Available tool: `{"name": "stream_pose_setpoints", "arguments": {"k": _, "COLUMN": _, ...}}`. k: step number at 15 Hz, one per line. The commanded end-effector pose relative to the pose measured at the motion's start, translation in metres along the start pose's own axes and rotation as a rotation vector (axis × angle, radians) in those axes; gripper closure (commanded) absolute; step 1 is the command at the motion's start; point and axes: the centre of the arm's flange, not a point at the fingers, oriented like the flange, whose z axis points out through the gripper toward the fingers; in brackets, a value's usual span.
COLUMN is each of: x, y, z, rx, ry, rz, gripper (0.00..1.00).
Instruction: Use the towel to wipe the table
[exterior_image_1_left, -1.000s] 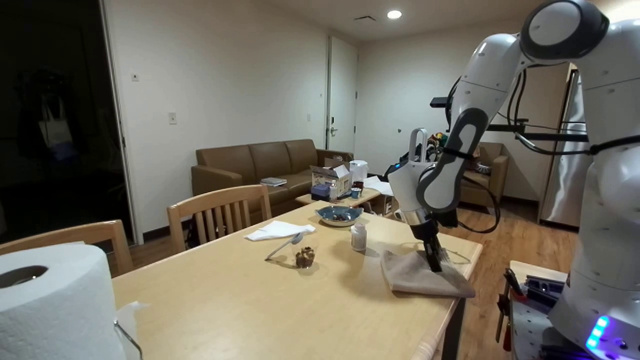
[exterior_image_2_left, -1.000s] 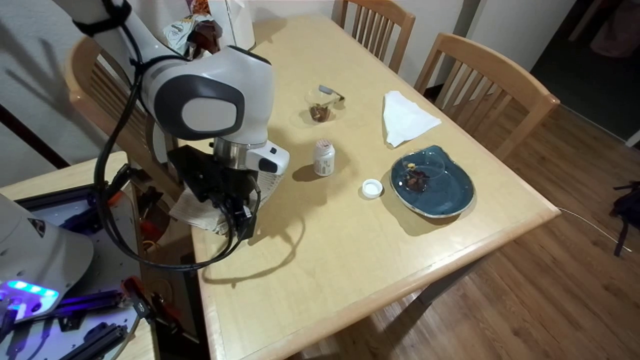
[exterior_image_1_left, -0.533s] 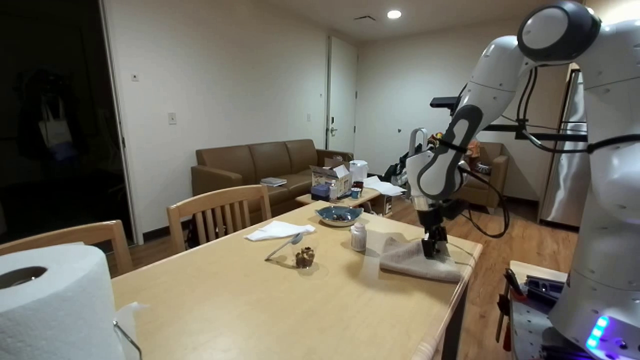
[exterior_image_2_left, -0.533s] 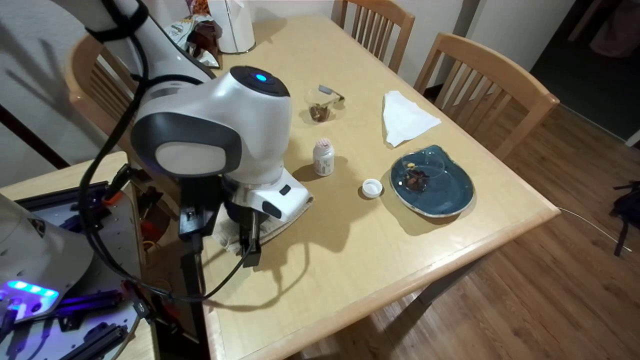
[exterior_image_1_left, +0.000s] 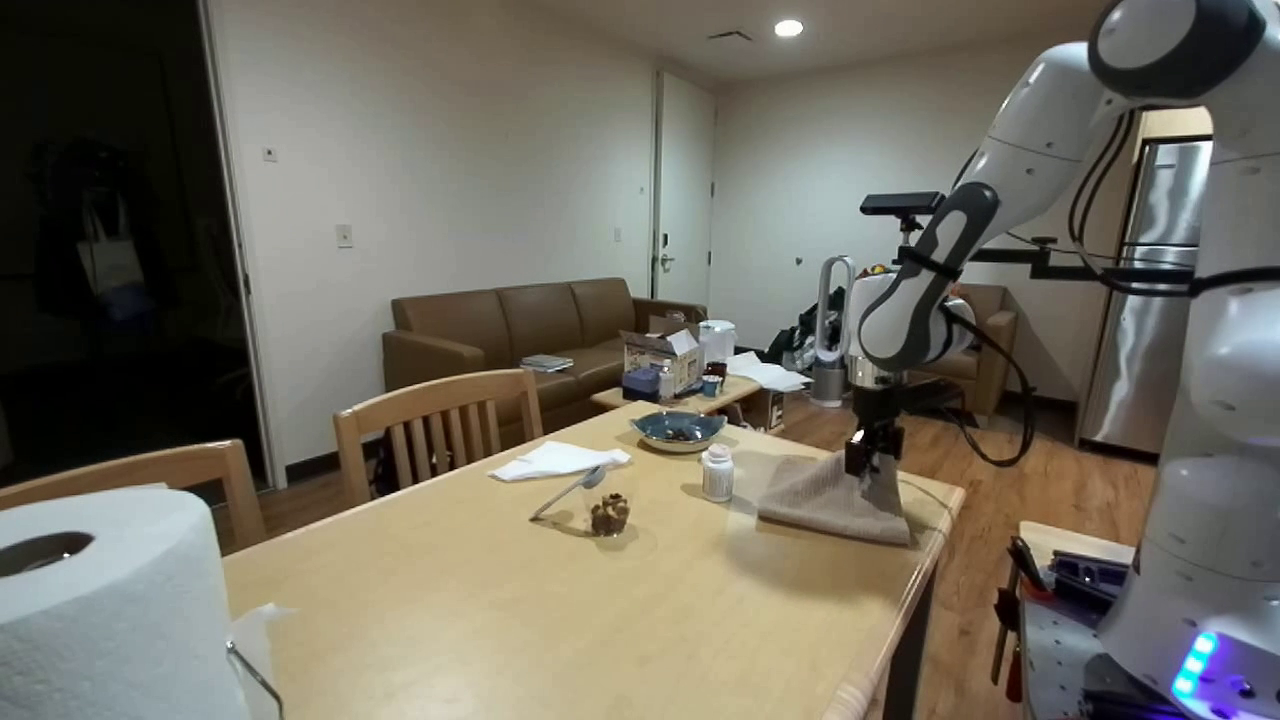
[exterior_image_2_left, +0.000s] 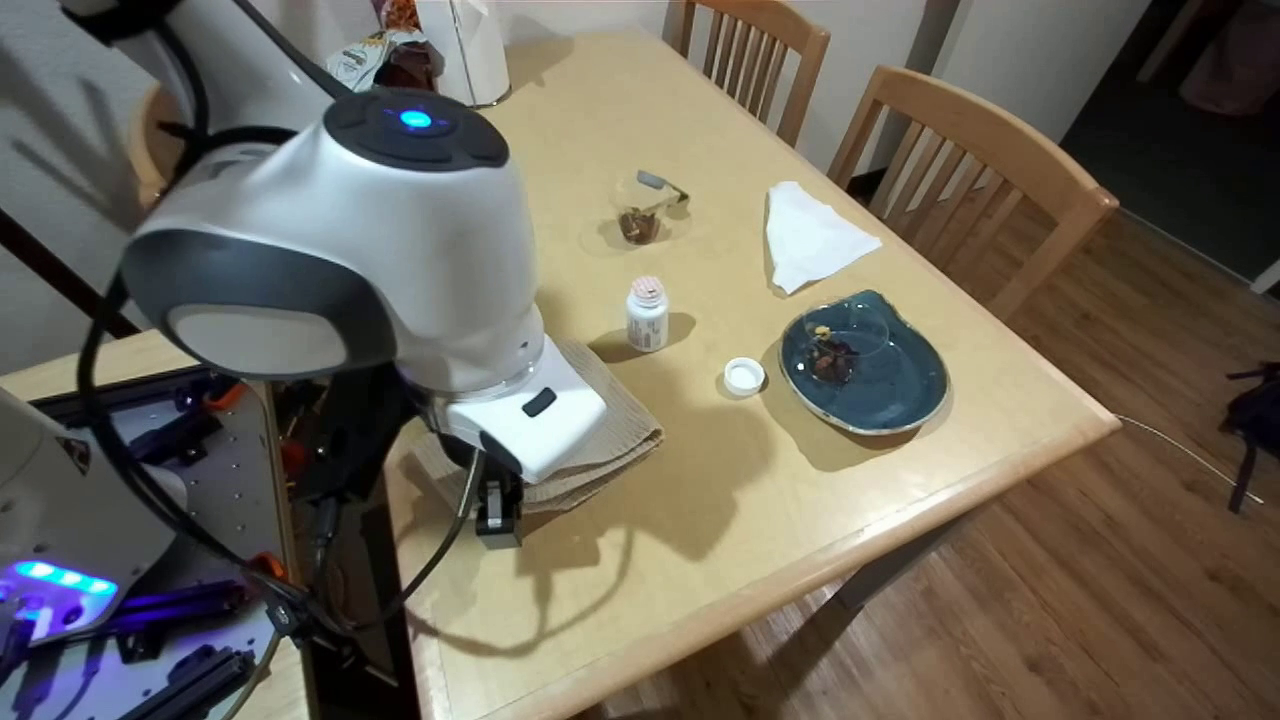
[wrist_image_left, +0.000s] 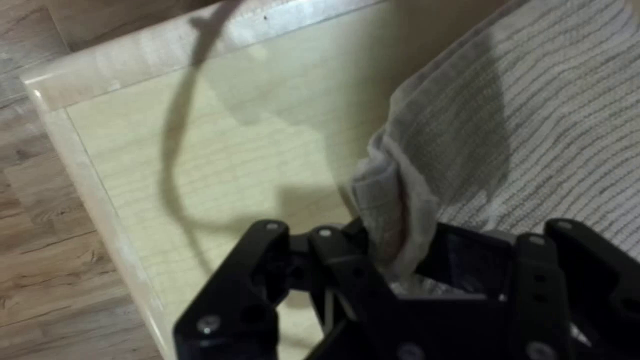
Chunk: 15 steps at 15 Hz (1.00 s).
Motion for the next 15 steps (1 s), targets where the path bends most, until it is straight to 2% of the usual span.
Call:
{"name": "stream_pose_setpoints", "arguments": {"k": 1, "x": -0.020, "y": 0.007, "z": -0.021, "rx": 0.031, "ry": 0.065, "rz": 0.046, "gripper": 0.95}}
{"name": "stream_pose_setpoints", "arguments": {"k": 4, "x": -0.024, "y": 0.010, "z": -0.023, "rx": 0.046, "ry": 0.071, "rz": 0.056, "gripper": 0.96}}
{"name": "stream_pose_setpoints", "arguments": {"k": 7, "x": -0.018, "y": -0.002, "z": -0.009, "rx": 0.036, "ry": 0.037, "rz": 0.026, "gripper": 0.96}}
{"name": "stream_pose_setpoints", "arguments": {"k": 8, "x": -0.015, "y": -0.009, "z": -0.005, "rx": 0.042, "ry": 0.025, "rz": 0.012, "gripper": 0.71}}
{"name": "stream_pose_setpoints", "arguments": {"k": 9, "x": -0.015, "y": -0.015, "z": -0.002, "rx": 0.042, "ry": 0.014, "rz": -0.002, "gripper": 0.70}}
{"name": "stream_pose_setpoints", "arguments": {"k": 13, "x": -0.027, "y": -0.057, "z": 0.005, "rx": 0.021, "ry": -0.075, "rz": -0.108, "gripper": 0.45}}
{"name": "stream_pose_setpoints", "arguments": {"k": 14, "x": -0.023, "y": -0.039, "z": 0.000, "rx": 0.019, "ry": -0.030, "rz": -0.070, "gripper": 0.39}}
{"name": "stream_pose_setpoints", "arguments": {"k": 15, "x": -0.025, "y": -0.045, "z": 0.001, "rx": 0.016, "ry": -0.038, "rz": -0.085, "gripper": 0.57}}
